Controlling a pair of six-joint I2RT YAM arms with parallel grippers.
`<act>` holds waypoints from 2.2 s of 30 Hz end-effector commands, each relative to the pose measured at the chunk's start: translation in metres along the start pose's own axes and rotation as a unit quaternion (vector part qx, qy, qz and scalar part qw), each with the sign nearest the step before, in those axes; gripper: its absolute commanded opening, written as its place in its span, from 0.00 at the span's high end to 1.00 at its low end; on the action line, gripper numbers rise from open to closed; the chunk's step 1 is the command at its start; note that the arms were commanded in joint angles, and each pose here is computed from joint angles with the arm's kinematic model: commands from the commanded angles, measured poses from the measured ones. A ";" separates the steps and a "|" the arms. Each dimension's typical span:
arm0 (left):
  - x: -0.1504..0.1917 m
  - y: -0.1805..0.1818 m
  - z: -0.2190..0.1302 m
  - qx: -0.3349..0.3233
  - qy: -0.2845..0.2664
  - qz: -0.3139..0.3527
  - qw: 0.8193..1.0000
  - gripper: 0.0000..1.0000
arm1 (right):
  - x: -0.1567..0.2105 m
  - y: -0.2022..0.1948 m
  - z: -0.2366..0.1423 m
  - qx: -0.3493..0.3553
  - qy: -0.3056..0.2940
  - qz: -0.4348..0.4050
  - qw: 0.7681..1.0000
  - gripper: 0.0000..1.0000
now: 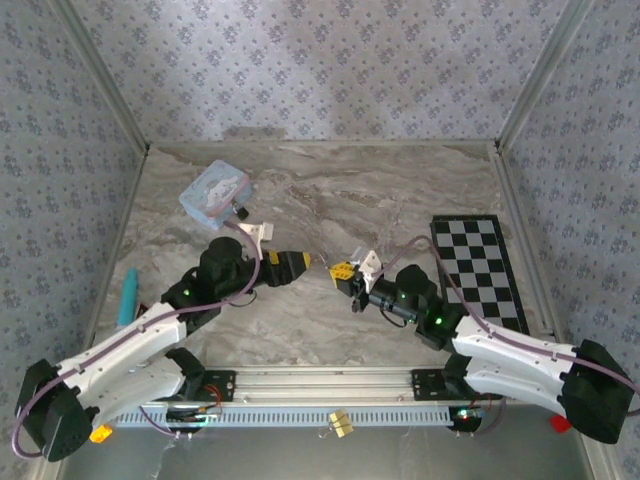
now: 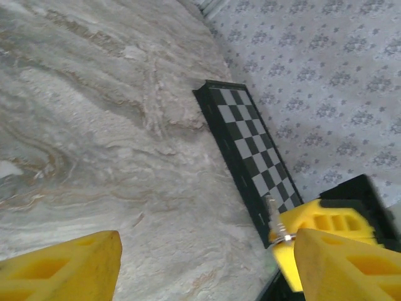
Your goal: Unlock a padlock with a key
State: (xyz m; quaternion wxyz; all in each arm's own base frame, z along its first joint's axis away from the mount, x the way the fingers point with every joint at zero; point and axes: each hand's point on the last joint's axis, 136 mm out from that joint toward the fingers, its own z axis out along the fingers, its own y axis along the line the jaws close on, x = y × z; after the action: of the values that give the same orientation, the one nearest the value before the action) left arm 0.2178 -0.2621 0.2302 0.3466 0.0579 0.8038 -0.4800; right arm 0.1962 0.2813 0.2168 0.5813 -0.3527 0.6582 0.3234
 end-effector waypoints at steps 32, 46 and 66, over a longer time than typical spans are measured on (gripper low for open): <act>0.003 -0.004 0.039 -0.020 0.039 -0.075 0.996 0.74 | 0.008 0.003 0.029 0.062 0.001 -0.085 0.994 1.00; 0.004 -0.003 0.042 -0.020 0.041 -0.088 0.995 0.84 | 0.008 -0.001 0.036 0.075 0.000 -0.086 0.993 1.00; 0.003 0.031 0.037 -0.112 0.017 -0.150 0.982 1.00 | 0.013 -0.026 0.032 0.148 0.016 -0.109 0.983 0.75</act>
State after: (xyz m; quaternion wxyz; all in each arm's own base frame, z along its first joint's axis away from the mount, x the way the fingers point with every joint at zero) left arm 0.2374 -0.2870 0.1906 0.2523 -0.0467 0.8503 -0.4595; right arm 0.2211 0.3011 0.1806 0.6169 -0.3690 0.6697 0.1866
